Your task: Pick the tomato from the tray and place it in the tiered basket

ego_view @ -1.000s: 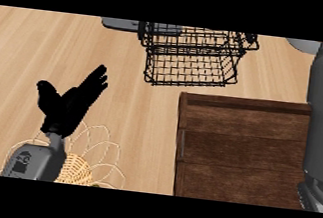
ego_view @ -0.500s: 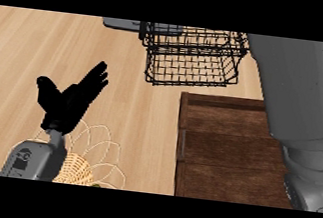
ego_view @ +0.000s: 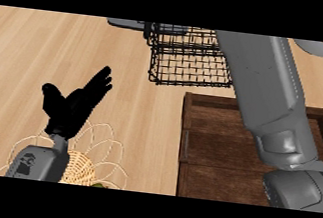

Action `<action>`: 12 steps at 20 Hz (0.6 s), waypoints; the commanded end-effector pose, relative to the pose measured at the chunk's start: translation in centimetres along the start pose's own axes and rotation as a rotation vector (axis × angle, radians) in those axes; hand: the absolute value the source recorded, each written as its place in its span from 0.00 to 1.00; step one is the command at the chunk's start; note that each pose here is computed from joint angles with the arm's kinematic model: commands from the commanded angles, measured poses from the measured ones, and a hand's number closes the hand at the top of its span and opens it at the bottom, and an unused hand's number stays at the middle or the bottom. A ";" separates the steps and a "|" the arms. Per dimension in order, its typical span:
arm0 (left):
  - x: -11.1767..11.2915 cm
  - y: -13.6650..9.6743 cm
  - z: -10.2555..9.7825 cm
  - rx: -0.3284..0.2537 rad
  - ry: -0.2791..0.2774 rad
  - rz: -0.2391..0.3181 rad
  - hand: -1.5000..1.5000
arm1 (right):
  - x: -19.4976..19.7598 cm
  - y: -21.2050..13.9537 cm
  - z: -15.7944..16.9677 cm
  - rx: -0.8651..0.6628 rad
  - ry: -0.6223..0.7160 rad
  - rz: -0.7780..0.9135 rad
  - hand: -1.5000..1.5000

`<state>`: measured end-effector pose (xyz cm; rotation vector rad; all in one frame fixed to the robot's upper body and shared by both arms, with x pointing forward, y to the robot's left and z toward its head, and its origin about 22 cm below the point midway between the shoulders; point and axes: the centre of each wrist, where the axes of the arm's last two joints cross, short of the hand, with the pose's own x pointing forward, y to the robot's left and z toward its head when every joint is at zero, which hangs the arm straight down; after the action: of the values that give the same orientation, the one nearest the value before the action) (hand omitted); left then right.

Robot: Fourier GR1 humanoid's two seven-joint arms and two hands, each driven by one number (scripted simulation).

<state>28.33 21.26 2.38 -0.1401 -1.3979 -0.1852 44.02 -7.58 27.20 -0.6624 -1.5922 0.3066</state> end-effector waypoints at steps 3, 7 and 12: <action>0.0 0.0 -0.4 -0.018 -0.010 -0.014 0.50 | -2.3 2.9 -0.7 0.060 -0.067 -0.156 0.00; 1.9 -0.3 -0.1 -0.039 -0.029 -0.013 0.50 | 0.1 3.9 -0.6 0.056 -0.129 -0.156 0.00; 0.7 0.1 -0.2 -0.013 -0.014 0.004 0.50 | 1.0 3.4 -1.0 -0.096 -0.191 -0.216 0.00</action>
<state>28.82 20.36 3.29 -0.1611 -1.4107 -0.2053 45.60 -5.09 25.58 -0.5067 -1.8054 0.2084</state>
